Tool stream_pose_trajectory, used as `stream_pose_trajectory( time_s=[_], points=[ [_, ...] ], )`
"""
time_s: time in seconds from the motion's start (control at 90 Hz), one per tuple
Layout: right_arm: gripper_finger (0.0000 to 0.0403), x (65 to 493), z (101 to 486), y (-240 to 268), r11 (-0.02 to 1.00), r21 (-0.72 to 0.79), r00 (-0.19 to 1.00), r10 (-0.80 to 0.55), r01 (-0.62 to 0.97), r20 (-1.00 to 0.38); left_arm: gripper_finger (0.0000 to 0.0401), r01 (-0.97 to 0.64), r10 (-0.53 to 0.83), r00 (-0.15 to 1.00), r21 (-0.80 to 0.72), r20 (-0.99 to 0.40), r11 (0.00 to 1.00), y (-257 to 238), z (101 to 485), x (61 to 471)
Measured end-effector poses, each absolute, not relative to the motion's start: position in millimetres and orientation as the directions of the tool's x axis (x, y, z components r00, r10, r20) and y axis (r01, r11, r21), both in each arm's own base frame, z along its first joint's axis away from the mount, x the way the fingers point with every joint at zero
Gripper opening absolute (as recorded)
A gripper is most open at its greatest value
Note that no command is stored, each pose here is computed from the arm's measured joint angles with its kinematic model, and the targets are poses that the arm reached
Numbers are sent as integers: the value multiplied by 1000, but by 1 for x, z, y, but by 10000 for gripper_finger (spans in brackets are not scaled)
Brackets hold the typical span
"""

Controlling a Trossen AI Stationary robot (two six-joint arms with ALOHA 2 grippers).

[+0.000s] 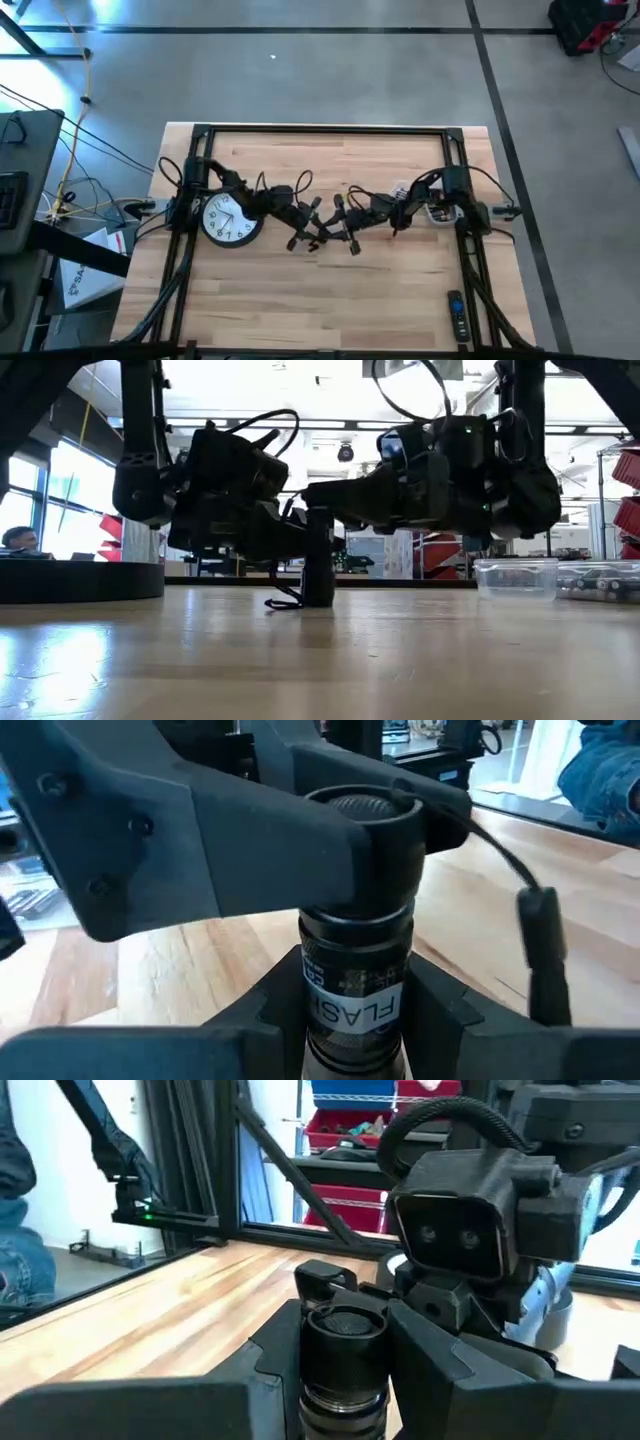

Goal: Insert battery
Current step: Close the black flashlight lid

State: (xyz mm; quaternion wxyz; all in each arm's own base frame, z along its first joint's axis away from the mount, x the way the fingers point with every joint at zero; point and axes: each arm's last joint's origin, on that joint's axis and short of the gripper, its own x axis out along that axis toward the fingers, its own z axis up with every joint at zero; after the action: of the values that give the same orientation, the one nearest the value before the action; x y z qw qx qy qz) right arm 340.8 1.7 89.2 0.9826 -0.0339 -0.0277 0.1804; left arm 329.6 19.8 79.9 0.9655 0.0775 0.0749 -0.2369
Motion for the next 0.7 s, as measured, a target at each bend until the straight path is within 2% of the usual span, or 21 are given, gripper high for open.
stream_pose_trajectory(
  time_s=[0.7],
  points=[
    [85,341,88,-3,926,-123,932,362,-357,23,101,474,-450,875,129,-179,871,20,80,330]
  ],
)
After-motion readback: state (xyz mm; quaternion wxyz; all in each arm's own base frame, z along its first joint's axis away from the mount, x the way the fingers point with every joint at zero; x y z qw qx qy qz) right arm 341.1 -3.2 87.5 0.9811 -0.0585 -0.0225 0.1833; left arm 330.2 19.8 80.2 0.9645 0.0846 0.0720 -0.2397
